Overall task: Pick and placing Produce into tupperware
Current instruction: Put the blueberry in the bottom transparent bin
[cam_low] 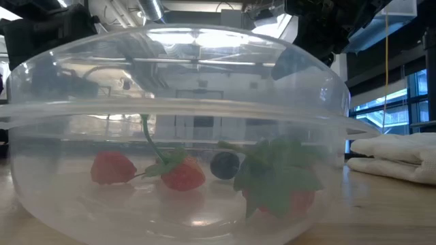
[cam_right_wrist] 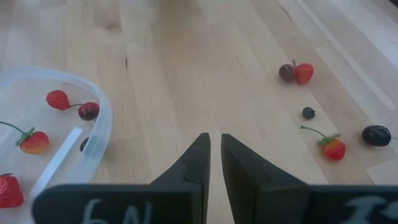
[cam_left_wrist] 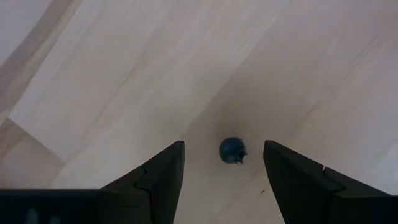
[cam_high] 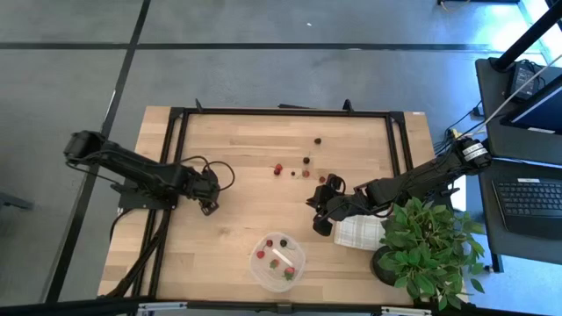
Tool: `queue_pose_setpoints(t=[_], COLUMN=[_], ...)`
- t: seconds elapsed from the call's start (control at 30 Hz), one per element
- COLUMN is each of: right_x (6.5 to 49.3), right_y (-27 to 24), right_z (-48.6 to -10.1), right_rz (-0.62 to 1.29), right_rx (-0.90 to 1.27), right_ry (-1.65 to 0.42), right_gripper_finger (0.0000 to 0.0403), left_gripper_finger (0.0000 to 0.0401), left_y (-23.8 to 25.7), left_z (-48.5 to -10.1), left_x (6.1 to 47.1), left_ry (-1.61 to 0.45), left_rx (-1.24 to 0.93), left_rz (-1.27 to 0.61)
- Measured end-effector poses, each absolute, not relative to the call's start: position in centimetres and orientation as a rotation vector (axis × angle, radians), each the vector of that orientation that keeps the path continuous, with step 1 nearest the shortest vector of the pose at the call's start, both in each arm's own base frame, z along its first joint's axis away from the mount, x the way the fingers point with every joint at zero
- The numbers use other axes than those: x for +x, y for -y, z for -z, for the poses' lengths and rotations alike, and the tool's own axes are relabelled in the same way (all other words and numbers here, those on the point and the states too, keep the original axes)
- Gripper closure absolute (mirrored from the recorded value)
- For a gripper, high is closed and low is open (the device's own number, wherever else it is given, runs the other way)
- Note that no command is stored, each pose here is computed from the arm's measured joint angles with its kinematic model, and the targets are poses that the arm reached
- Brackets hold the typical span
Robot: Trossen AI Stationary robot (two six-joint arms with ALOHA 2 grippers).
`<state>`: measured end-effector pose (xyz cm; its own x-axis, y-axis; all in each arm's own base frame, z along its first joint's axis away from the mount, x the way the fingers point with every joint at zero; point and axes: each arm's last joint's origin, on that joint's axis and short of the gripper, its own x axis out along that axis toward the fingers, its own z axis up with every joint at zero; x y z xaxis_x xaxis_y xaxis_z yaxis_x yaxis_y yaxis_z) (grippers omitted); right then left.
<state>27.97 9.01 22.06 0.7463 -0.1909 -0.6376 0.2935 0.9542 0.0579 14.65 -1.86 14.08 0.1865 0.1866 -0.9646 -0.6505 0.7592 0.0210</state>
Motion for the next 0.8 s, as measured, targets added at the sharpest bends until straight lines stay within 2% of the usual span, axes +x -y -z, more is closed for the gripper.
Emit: queue_pose_setpoints(t=[0.47,0.8], right_x=[28.00,27.99], right_y=[-9.02,-9.04], right_z=[-22.09,-22.09], right_rz=[0.264,0.263], right_rx=[0.156,0.157], right_ry=[-0.675,-0.675], right_gripper_finger=[0.0360,0.0360], left_gripper_finger=[0.0195,0.0253], left_y=[2.01,2.00], left_z=[-13.05,-12.97], left_x=[15.44,15.49], left_ry=[-1.292,-1.300], left_rx=[-0.428,-0.463], left_rz=[-0.628,-0.618])
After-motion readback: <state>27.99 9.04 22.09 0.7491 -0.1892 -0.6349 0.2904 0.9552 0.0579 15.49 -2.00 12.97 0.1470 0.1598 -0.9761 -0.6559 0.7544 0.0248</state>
